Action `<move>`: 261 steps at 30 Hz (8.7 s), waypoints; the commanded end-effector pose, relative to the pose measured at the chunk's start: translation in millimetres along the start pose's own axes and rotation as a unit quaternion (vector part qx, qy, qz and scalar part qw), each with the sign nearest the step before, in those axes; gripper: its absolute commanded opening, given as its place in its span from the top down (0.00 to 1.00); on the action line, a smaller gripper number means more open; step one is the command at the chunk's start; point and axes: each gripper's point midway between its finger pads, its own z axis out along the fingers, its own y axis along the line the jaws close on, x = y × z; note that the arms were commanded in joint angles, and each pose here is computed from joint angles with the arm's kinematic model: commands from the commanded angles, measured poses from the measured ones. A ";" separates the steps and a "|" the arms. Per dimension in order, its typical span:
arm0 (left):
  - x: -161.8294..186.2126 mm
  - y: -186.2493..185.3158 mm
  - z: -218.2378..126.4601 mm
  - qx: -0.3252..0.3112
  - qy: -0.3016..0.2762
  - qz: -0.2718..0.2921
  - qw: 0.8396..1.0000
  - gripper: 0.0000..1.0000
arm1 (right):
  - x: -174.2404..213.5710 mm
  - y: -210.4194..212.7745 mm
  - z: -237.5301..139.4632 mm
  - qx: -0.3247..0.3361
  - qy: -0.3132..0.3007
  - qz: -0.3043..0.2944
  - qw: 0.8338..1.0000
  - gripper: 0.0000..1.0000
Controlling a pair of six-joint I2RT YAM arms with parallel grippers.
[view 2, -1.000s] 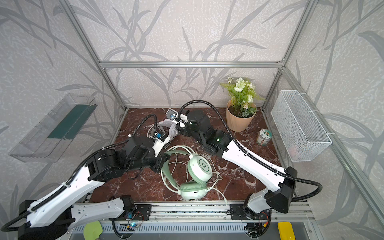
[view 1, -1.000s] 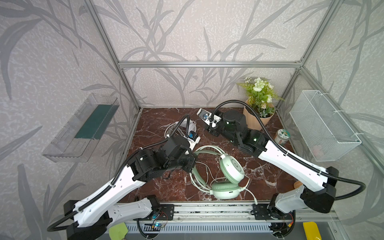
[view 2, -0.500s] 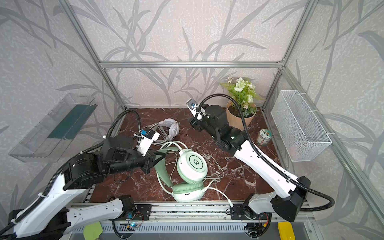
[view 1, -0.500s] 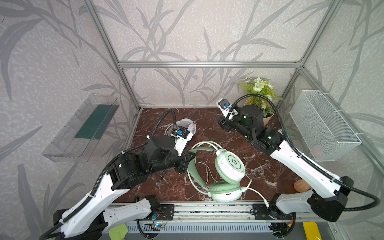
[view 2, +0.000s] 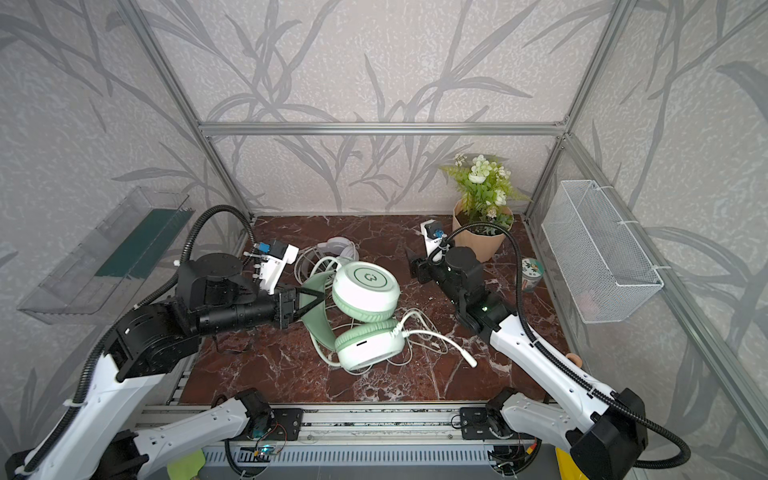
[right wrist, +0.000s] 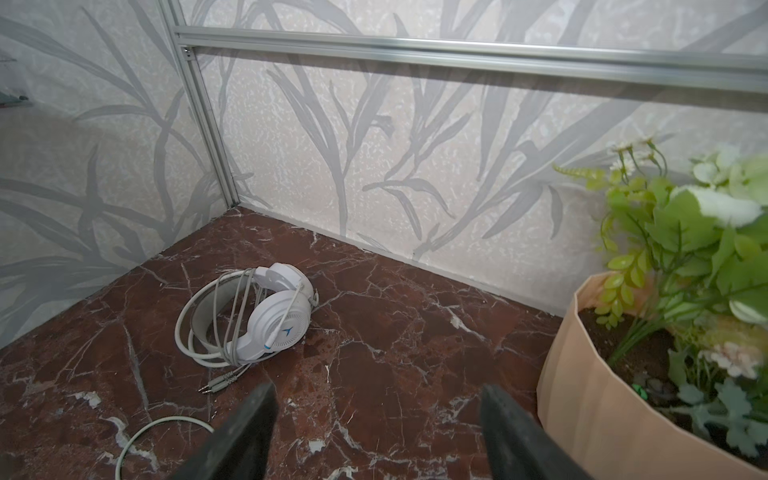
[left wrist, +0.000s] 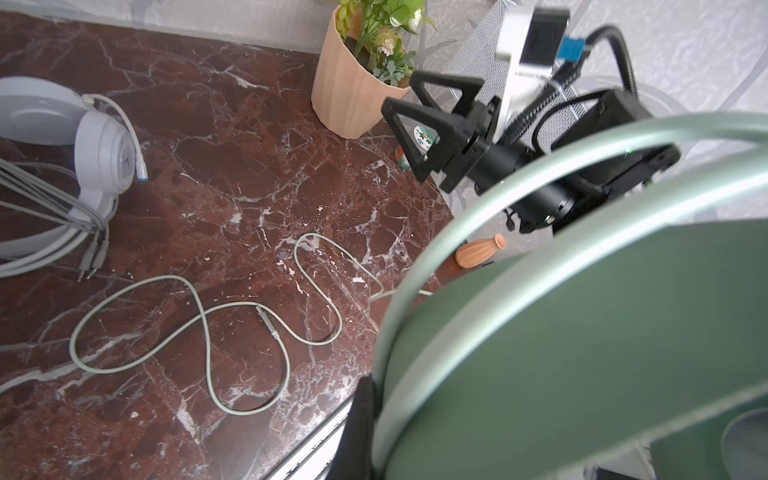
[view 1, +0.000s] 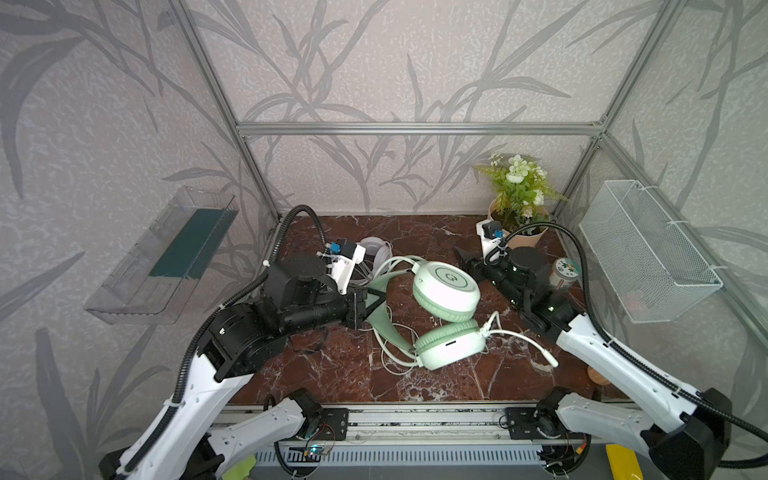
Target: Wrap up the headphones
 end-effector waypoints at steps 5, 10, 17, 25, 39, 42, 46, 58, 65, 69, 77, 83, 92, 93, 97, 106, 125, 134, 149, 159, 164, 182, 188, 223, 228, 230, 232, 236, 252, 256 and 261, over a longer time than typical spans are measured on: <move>-42.9 -11.1 -10.7 0.062 -0.047 -0.082 0.994 1.00 | 29.8 -10.9 -17.4 0.015 -0.012 0.155 0.988 0.21; -61.7 -1.0 -9.9 0.074 -0.063 -0.134 0.986 1.00 | 51.1 -46.2 -40.2 0.107 -0.017 0.162 0.981 0.18; -78.8 4.3 -9.3 0.083 -0.079 -0.165 0.980 1.00 | 80.7 -1.4 -41.4 -0.033 -0.007 0.169 0.985 0.14; -86.5 17.1 -5.5 0.067 -0.081 -0.191 0.976 1.00 | 119.0 39.4 -29.0 -0.136 0.036 0.186 0.972 0.13; -103.9 38.8 1.4 0.057 -0.096 -0.230 0.967 1.00 | 194.2 95.4 -21.2 -0.212 0.145 0.178 0.950 0.17; -106.1 41.9 2.4 0.057 -0.099 -0.235 0.965 1.00 | 209.5 101.3 -16.1 -0.205 0.167 0.169 0.949 0.26; -108.5 47.0 2.1 0.056 -0.105 -0.245 0.962 1.00 | 224.9 109.3 -11.9 -0.210 0.194 0.163 0.944 0.47; -107.8 98.2 1.8 0.004 -0.136 -0.315 0.939 1.00 | 224.3 189.2 -50.5 -0.292 0.234 0.044 0.926 0.97; -91.9 144.7 5.0 -0.113 -0.137 -0.306 0.935 1.00 | 201.3 230.4 -94.0 -0.349 0.249 -0.027 0.903 1.00; -77.1 173.7 5.5 -0.190 -0.125 -0.285 0.931 1.00 | 167.0 252.3 -122.0 -0.396 0.227 -0.076 0.886 1.00; -26.8 212.9 38.6 -0.285 -0.039 -0.237 0.928 1.00 | 97.0 274.9 -149.8 -0.451 0.160 -0.146 0.866 1.00; -0.1 220.0 54.3 -0.321 0.016 -0.171 0.931 1.00 | 64.3 263.9 -144.9 -0.420 0.136 -0.227 0.868 1.00; 40.7 201.7 64.2 -0.272 0.085 -0.079 0.955 1.00 | 10.9 216.7 -120.7 -0.326 0.094 -0.314 0.887 1.00; 44.4 197.7 63.5 -0.264 0.088 -0.069 0.958 1.00 | 10.2 209.7 -116.3 -0.323 0.103 -0.311 0.888 1.00; 56.5 184.7 57.9 -0.244 0.096 -0.032 0.964 1.00 | 5.8 188.7 -105.5 -0.312 0.122 -0.299 0.894 1.00; 82.9 145.2 64.4 -0.161 0.133 0.012 0.978 1.00 | -5.3 158.2 -85.5 -0.258 0.122 -0.319 0.904 1.00; 104.2 62.9 38.9 0.003 0.129 0.113 0.985 1.00 | -14.0 120.1 -62.5 -0.201 0.102 -0.312 0.923 1.00; 93.7 80.7 27.1 -0.070 0.118 0.122 0.983 1.00 | -28.4 147.2 -97.7 -0.302 0.075 -0.248 0.917 1.00; 49.7 99.7 -5.7 -0.183 0.027 0.153 0.971 1.00 | -14.7 161.2 -142.2 -0.376 0.095 -0.204 0.899 1.00; 57.8 59.2 -4.4 -0.070 0.037 0.160 0.984 1.00 | -5.2 149.2 -131.6 -0.336 0.088 -0.226 0.910 1.00; 71.3 45.4 3.6 -0.019 0.075 0.153 0.985 1.00 | -21.6 154.2 -120.7 -0.327 0.062 -0.231 0.914 1.00; 24.9 -36.3 -43.0 0.135 -0.042 0.100 0.985 1.00 | 8.0 92.8 6.1 -0.178 0.090 -0.070 0.977 1.00; -3.7 -50.7 -49.7 0.152 -0.090 0.059 0.982 1.00 | 40.0 111.7 15.8 -0.224 0.107 -0.012 0.969 1.00; -59.5 23.3 -47.3 -0.088 -0.165 -0.069 0.980 1.00 | 187.8 117.5 -16.0 -0.238 0.193 0.102 0.946 0.35; -61.2 32.9 -39.3 -0.101 -0.156 -0.079 0.979 1.00 | 210.5 113.7 -33.6 -0.228 0.218 0.102 0.943 0.27; -60.2 38.0 -35.0 -0.100 -0.149 -0.092 0.979 1.00 | 218.0 114.6 -40.3 -0.231 0.226 0.103 0.941 0.26; -60.5 44.0 -31.2 -0.096 -0.144 -0.112 0.979 1.00 | 225.7 116.0 -47.1 -0.233 0.235 0.106 0.938 0.26; -61.4 51.5 -25.1 -0.085 -0.138 -0.139 0.977 1.00 | 239.4 118.9 -55.2 -0.238 0.244 0.110 0.934 0.26; -67.3 89.2 -20.0 -0.144 -0.130 -0.156 0.968 1.00 | 251.6 118.2 -80.1 -0.200 0.268 0.059 0.940 1.00; -68.1 119.9 -14.8 -0.168 -0.121 -0.185 0.961 1.00 | 235.7 119.2 -100.5 -0.213 0.243 0.064 0.944 1.00; -70.2 151.2 -3.9 -0.192 -0.117 -0.220 0.949 1.00 | 239.5 131.1 -127.3 -0.255 0.266 0.077 0.926 1.00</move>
